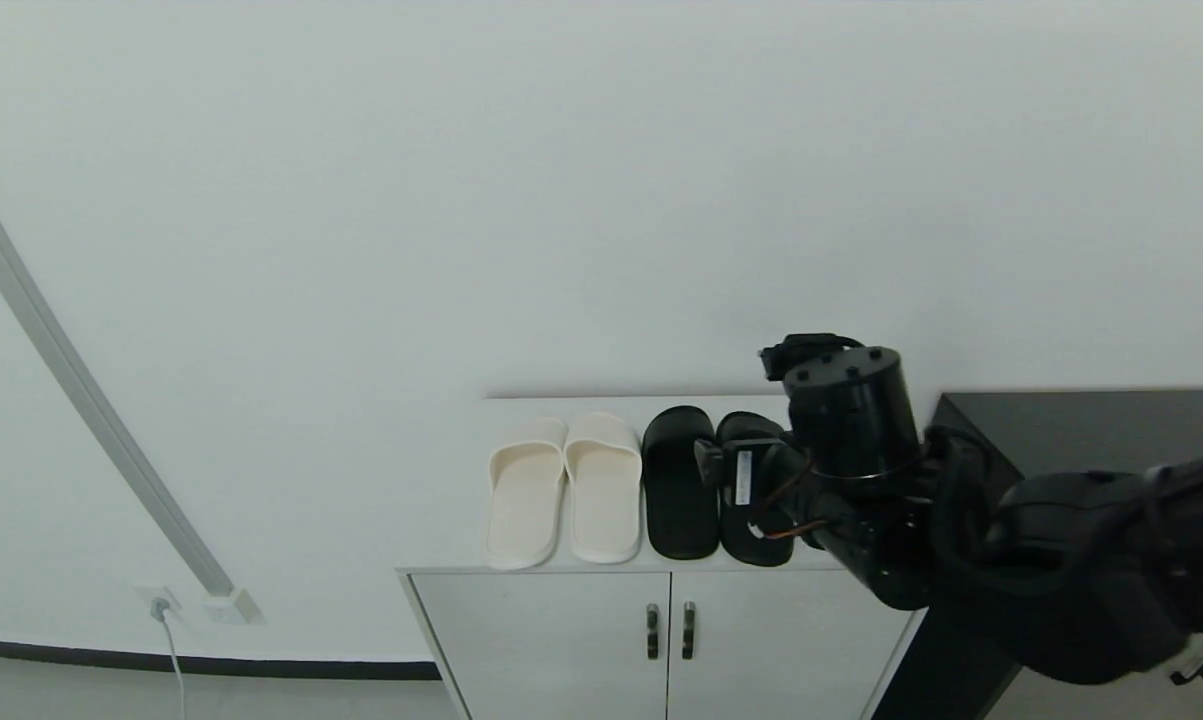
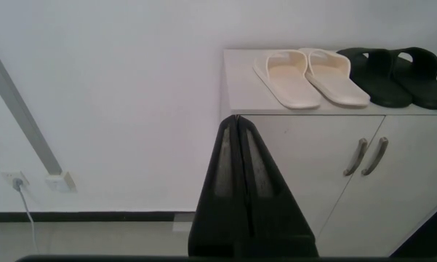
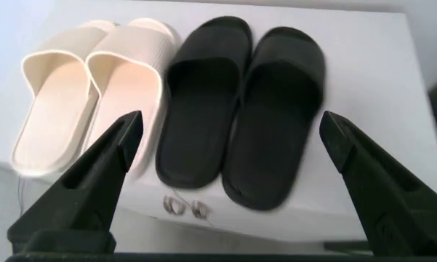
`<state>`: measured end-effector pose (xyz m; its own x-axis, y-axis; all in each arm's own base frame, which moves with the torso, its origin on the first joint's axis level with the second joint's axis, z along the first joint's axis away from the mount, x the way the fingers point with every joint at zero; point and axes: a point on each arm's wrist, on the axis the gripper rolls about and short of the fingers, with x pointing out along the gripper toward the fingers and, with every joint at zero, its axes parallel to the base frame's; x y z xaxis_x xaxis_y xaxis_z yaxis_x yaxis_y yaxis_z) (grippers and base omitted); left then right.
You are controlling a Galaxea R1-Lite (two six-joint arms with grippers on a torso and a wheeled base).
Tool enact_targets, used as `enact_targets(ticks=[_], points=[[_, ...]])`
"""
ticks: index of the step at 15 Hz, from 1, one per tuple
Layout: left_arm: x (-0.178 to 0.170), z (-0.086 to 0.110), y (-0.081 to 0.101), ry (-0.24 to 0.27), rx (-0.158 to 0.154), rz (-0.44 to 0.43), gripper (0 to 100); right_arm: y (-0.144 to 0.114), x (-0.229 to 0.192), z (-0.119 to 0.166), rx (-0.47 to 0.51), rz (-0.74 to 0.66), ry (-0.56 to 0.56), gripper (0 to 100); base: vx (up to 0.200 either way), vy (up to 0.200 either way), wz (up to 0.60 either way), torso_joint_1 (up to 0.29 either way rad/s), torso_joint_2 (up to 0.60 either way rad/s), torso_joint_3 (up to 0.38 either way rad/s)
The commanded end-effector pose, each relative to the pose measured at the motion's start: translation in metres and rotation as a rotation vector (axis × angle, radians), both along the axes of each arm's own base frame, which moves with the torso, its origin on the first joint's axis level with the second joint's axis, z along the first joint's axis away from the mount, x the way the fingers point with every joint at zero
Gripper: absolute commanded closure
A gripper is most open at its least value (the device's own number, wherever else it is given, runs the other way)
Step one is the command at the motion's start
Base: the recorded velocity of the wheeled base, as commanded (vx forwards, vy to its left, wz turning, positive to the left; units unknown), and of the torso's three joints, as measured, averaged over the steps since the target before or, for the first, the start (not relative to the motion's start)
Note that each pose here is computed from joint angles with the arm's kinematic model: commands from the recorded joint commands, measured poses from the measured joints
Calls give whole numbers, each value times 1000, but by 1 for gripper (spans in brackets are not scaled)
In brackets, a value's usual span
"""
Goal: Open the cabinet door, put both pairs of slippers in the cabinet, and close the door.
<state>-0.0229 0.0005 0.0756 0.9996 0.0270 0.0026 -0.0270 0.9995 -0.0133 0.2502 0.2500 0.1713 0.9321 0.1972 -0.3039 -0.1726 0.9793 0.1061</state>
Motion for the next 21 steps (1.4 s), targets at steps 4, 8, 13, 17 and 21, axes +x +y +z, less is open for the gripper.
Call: enact_targets(ticks=[4, 8, 13, 17, 21], points=[[0, 0, 0, 1, 1, 1, 100, 29, 60, -65, -52, -107, 18, 0, 0, 0, 0, 0, 0, 0], [0, 0, 0, 1, 1, 1, 100, 34, 74, -90, -68, -134, 15, 0, 0, 0, 0, 0, 0, 0], [0, 0, 0, 1, 1, 1, 100, 37, 114, -107, -69, -203, -10, 0, 0, 0, 0, 0, 0, 0], [0, 0, 0, 1, 1, 1, 100, 43, 140, -120, -61, -224, -31, 0, 0, 0, 0, 0, 0, 0], [0, 0, 0, 1, 1, 1, 100, 46, 150, -117, -48, -233, -43, 0, 0, 0, 0, 0, 0, 0]])
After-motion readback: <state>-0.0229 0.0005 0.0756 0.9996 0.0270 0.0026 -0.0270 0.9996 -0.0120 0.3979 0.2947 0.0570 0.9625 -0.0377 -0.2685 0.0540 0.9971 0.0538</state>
